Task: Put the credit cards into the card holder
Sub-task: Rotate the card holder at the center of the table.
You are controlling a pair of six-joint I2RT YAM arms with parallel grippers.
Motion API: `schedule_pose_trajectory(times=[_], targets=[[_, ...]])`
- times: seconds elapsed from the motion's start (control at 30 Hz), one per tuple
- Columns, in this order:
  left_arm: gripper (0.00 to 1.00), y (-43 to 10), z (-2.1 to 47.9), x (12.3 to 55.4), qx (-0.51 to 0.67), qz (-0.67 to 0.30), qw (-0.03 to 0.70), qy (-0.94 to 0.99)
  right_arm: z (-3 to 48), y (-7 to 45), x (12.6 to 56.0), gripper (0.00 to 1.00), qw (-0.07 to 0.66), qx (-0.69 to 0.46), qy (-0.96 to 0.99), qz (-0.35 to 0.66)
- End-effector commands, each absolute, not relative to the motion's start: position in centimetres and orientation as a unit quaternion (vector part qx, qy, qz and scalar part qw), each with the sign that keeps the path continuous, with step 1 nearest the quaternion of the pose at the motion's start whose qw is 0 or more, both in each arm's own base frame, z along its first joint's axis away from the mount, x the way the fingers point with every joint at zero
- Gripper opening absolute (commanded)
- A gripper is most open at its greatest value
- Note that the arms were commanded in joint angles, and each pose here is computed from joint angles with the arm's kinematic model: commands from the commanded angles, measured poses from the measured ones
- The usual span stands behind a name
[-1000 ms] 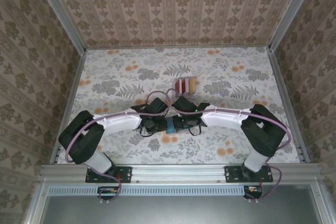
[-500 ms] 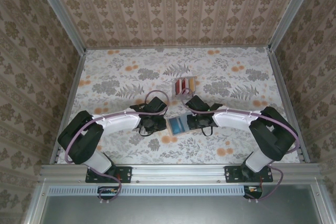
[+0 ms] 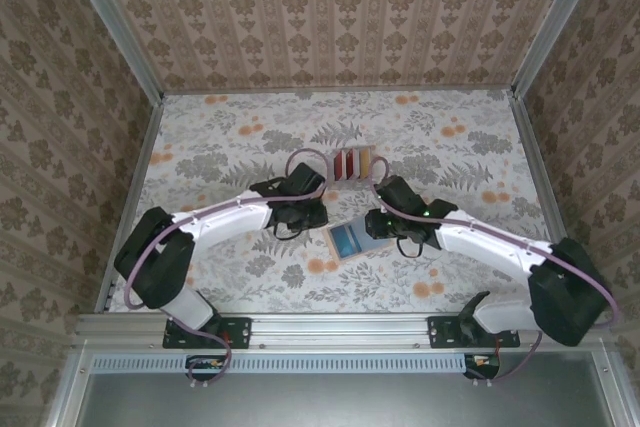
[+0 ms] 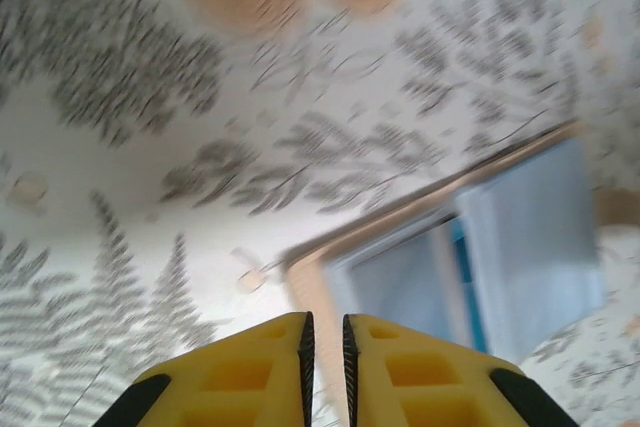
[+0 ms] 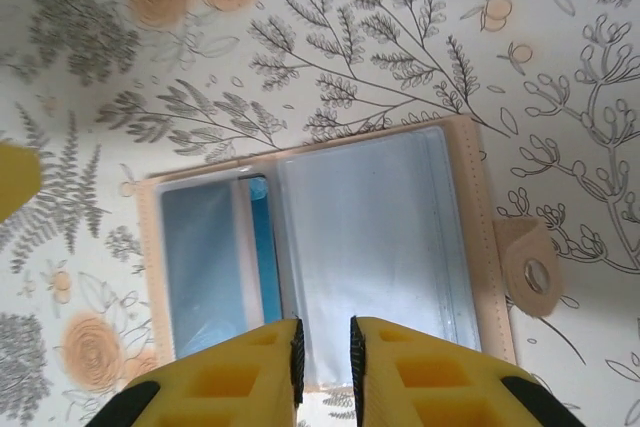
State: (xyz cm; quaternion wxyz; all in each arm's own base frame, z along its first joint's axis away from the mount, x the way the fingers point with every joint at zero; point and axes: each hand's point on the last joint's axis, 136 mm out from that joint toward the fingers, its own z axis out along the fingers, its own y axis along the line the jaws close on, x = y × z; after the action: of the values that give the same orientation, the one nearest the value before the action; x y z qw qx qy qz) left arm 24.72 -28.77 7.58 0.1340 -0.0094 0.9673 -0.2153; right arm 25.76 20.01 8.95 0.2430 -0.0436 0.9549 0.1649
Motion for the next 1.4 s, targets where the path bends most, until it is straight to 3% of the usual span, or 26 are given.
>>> schedule_pose_trajectory(times=[0.0, 0.27, 0.43, 0.8, 1.0, 1.37], targets=[[0.19, -29.9, 7.4, 25.9, 0.023, -0.211, 0.129, 0.969, 7.2, 18.2, 23.1, 0.24, 0.204, -0.037, 0.967, 0.150], [0.20, -32.4, 4.8, 27.1, 0.045, -0.215, 0.101, 0.970, 3.2, 16.6, 18.9, 0.24, 0.164, 0.023, 0.968, 0.187], [0.19, -32.5, 2.3, 26.0, 0.043, -0.211, 0.070, 0.974, 1.1, 14.8, 18.8, 0.24, 0.171, 0.040, 0.974, 0.146], [0.19, -28.4, 0.9, 20.5, 0.009, -0.186, 0.053, 0.981, 1.2, 16.6, 24.4, 0.23, 0.190, 0.019, 0.977, 0.100], [0.19, -25.8, 0.2, 17.3, -0.019, -0.177, 0.053, 0.983, 1.7, 20.0, 27.4, 0.23, 0.191, -0.001, 0.973, 0.130], [0.18, -28.2, -0.8, 15.9, -0.007, -0.188, 0.050, 0.981, 3.2, 26.6, 28.7, 0.23, 0.177, -0.068, 0.966, 0.175]])
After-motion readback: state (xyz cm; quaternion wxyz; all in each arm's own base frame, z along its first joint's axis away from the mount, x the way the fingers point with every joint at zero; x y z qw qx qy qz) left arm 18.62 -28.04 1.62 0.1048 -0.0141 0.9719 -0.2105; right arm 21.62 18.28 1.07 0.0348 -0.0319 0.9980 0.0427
